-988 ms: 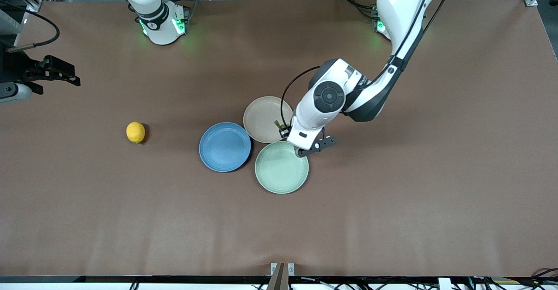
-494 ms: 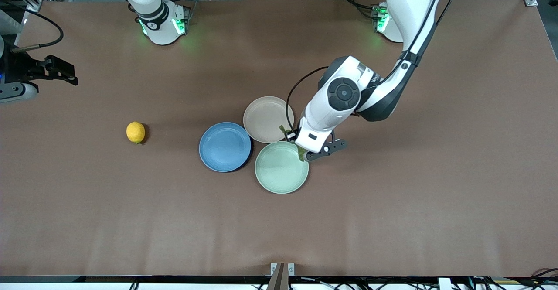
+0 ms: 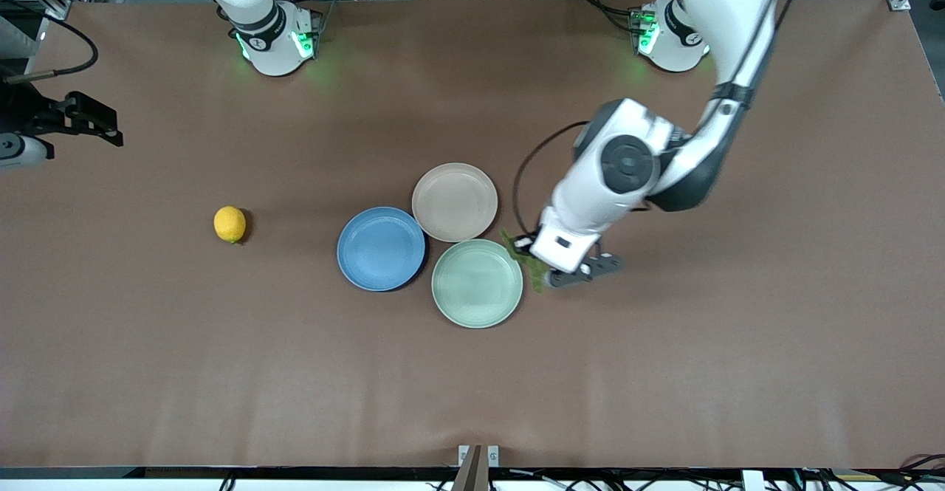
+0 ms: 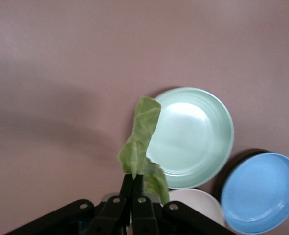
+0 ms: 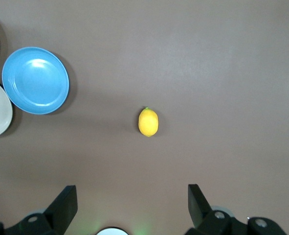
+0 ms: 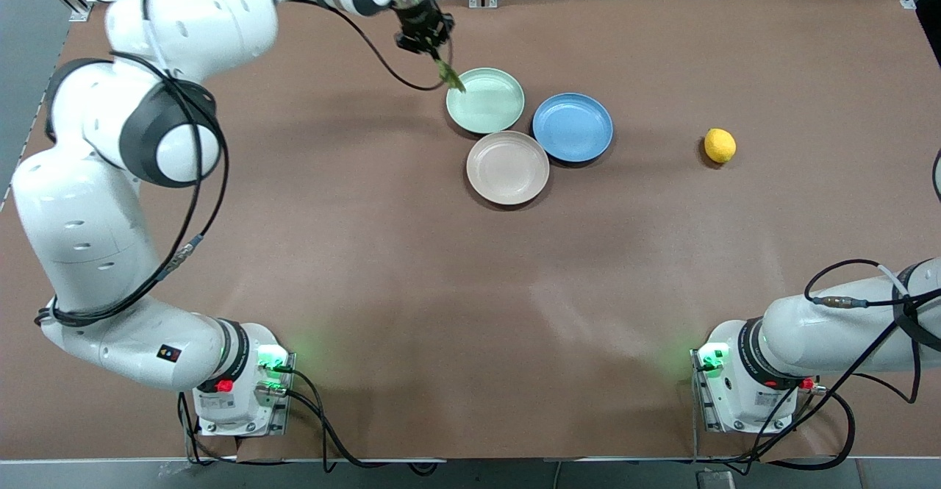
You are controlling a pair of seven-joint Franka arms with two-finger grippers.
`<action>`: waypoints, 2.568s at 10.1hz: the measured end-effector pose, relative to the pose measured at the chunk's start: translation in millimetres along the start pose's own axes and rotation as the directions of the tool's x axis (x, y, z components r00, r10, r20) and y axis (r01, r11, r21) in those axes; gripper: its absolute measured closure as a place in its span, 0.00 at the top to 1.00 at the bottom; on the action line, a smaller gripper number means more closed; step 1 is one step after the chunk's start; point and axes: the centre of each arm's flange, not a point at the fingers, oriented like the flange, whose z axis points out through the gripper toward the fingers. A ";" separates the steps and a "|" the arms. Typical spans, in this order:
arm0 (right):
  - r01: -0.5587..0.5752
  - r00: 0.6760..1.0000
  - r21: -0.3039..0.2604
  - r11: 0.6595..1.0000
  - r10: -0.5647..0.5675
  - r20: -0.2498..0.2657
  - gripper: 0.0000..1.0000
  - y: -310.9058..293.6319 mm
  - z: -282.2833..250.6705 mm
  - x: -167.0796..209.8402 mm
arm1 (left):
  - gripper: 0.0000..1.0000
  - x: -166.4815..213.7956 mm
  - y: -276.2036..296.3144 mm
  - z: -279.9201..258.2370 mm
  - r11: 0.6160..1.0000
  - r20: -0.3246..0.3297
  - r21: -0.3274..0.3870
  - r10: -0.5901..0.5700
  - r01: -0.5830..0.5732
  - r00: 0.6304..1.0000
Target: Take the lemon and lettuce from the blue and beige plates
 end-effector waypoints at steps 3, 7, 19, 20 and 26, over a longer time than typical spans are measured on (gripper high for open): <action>-0.109 0.994 0.003 0.994 0.109 -0.006 1.00 -5.4 -3.0 -0.6 | 0.02 58.9 -104.0 -30.4 0.982 0.081 0.060 0.172 -0.177 0.982; -0.131 0.991 0.003 0.991 0.131 -0.035 1.00 1.1 -15.8 -2.7 | 0.02 96.8 -259.7 9.7 0.954 0.258 0.083 0.258 -0.287 0.931; -0.129 0.989 0.001 0.992 0.129 -0.069 1.00 -0.7 -19.2 1.7 | 0.92 107.1 -288.4 7.8 0.941 0.269 0.116 0.279 -0.319 0.922; -0.130 0.989 0.001 0.992 0.130 -0.072 1.00 -0.3 -19.5 2.0 | 1.00 109.1 -287.8 -14.2 0.941 0.248 0.122 0.278 -0.315 0.928; -0.140 0.987 0.000 0.990 0.139 -0.083 1.00 4.6 -20.3 2.6 | 1.00 70.5 -262.1 -179.9 0.922 0.119 0.206 0.310 -0.329 0.943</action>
